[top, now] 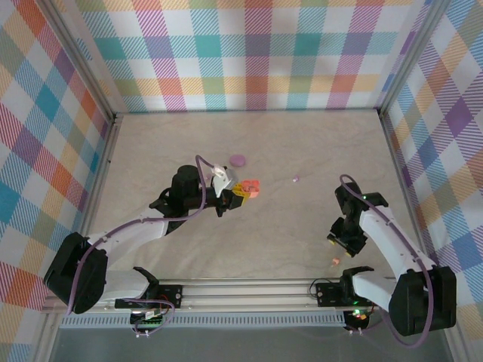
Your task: Insert wireless bluetooth earbuds into charging case
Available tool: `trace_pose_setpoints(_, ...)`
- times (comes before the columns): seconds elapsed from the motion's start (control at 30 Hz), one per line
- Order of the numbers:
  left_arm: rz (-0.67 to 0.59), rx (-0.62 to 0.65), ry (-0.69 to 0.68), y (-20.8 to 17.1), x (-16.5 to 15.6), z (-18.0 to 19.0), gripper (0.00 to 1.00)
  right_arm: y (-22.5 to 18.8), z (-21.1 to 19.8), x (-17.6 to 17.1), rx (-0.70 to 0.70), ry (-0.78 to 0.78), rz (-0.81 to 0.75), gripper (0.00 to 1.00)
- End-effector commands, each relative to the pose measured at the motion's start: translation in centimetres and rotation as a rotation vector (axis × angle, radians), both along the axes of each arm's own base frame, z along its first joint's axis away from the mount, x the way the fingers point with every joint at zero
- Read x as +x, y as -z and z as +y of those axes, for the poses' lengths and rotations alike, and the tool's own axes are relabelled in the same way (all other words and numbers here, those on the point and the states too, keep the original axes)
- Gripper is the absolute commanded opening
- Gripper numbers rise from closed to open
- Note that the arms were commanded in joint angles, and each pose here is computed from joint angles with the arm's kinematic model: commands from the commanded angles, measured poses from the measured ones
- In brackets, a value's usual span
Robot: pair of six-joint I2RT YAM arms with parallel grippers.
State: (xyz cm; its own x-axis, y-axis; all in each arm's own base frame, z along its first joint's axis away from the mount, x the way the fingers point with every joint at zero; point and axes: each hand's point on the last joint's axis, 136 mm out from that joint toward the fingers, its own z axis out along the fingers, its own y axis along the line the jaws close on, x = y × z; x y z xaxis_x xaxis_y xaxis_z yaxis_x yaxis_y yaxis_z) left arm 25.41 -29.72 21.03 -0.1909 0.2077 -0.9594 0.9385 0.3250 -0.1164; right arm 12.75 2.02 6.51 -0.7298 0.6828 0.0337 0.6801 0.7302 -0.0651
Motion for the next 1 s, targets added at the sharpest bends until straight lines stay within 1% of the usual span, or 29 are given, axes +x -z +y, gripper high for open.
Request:
trace_pose_setpoints(0.0, -0.085, -0.044, 0.048, -2.9, -0.8, -0.3, 0.0, 0.9, 0.3, -2.2, 0.001, 0.056, 0.077, 0.4)
trace_pose_setpoints(0.07, -0.087, -0.04, 0.056, -2.9, -1.1, -0.2, 0.0, 1.7, 0.8, -2.8, 0.011, 0.05, 0.104, 0.38)
trace_pose_setpoints(0.17, -0.088, -0.029, 0.066, -2.8, -1.4, -0.1, 0.0, 2.4, 1.2, -3.4, 0.004, 0.058, 0.127, 0.38)
trace_pose_setpoints(0.27, -0.093, -0.024, 0.076, -3.0, -1.7, 0.0, 0.0, 3.0, 1.1, -3.4, -0.005, 0.061, 0.114, 0.38)
trace_pose_setpoints(0.43, -0.092, -0.027, 0.084, -3.2, -2.0, 0.0, 0.0, 3.3, 0.8, -2.1, -0.023, 0.044, 0.046, 0.39)
trace_pose_setpoints(0.53, -0.093, -0.028, 0.087, -3.4, -2.1, 0.1, 0.0, 3.2, 0.4, -1.3, -0.052, 0.023, 0.035, 0.39)
trace_pose_setpoints(0.8, -0.093, -0.029, 0.078, -3.5, -2.2, 0.2, 0.0, 3.4, 0.4, -1.1, -0.065, -0.027, 0.09, 0.41)
trace_pose_setpoints(0.97, -0.094, -0.031, 0.074, -3.7, -2.1, 0.3, 0.0, 3.4, 1.0, -1.4, -0.03, 0.0, 0.092, 0.44)
